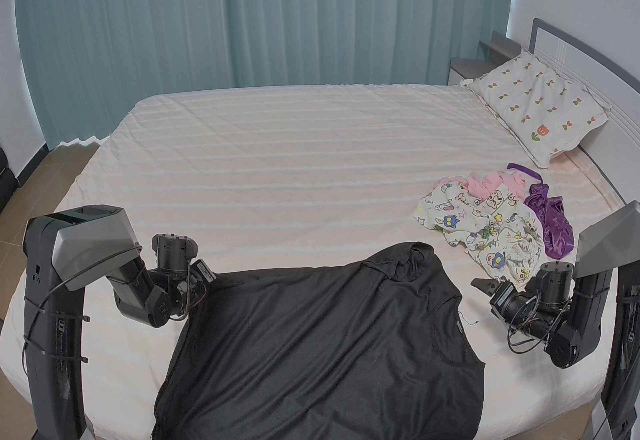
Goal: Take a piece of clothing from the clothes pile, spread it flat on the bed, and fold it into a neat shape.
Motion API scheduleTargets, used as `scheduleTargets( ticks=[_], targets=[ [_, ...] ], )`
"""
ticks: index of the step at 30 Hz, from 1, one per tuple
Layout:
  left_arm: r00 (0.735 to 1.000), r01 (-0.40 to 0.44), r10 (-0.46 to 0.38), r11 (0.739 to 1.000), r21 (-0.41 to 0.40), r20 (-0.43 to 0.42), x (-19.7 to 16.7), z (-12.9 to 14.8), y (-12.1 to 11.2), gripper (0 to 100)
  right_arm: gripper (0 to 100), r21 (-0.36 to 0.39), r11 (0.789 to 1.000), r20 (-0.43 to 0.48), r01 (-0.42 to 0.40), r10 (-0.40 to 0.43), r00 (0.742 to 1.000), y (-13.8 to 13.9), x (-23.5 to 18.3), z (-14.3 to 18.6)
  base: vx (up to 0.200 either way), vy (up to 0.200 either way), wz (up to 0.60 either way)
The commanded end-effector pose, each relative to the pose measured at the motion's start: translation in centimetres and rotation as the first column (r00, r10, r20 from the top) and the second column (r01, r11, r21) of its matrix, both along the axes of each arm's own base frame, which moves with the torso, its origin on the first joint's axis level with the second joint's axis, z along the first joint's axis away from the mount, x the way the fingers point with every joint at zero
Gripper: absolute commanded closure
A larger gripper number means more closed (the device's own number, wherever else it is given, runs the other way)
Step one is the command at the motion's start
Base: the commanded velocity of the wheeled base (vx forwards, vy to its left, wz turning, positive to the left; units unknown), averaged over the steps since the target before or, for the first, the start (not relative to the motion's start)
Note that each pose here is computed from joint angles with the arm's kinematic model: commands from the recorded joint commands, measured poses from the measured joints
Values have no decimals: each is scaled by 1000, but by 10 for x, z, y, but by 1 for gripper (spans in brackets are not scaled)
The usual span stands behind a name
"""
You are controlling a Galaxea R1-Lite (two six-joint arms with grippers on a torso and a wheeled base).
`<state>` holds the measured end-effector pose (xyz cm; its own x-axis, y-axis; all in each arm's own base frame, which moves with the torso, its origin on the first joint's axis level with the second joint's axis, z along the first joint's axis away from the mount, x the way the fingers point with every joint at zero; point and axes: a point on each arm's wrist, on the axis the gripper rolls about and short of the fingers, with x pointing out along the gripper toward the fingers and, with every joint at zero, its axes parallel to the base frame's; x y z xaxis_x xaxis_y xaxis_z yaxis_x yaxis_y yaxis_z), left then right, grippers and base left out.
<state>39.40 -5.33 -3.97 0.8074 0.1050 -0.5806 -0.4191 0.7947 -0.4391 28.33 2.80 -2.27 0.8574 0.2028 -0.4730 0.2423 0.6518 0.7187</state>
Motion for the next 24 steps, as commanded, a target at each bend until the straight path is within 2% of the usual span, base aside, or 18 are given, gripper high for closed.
scheduleTargets(
  ticks=[1,6,8,13,15,18,21,22,24],
  targets=[
    [999,-38,38,999,1,17,22,-8,12,100,0,1,1000,6,0,0,1000,0,0,0,0,0,0],
    [995,-76,76,997,-4,60,31,1,25,100,0,1,1000,8,0,0,1000,0,1,0,0,0,0],
    [989,-117,117,993,-6,85,37,7,43,100,0,1,1000,12,0,0,1000,0,2,0,0,0,0],
    [983,-159,159,987,-8,86,38,8,63,100,0,3,1000,82,-27,27,996,7,17,10,0,0,0],
    [984,-158,159,987,-9,82,37,6,62,100,0,3,999,112,-37,37,993,11,26,13,0,0,0],
    [987,-146,148,989,-26,65,31,7,60,100,0,1,999,106,-52,51,993,17,35,19,0,0,0],
    [997,-58,62,996,-70,54,26,11,49,100,0,3,998,90,-66,66,994,20,41,21,0,0,0],
    [997,-49,53,996,-77,54,25,11,48,0,0,4,998,90,-68,67,994,20,42,20,0,0,0],
    [999,-5,10,995,-95,51,23,14,42,0,0,9,997,92,-76,75,993,20,45,19,0,0,0]
  ],
)
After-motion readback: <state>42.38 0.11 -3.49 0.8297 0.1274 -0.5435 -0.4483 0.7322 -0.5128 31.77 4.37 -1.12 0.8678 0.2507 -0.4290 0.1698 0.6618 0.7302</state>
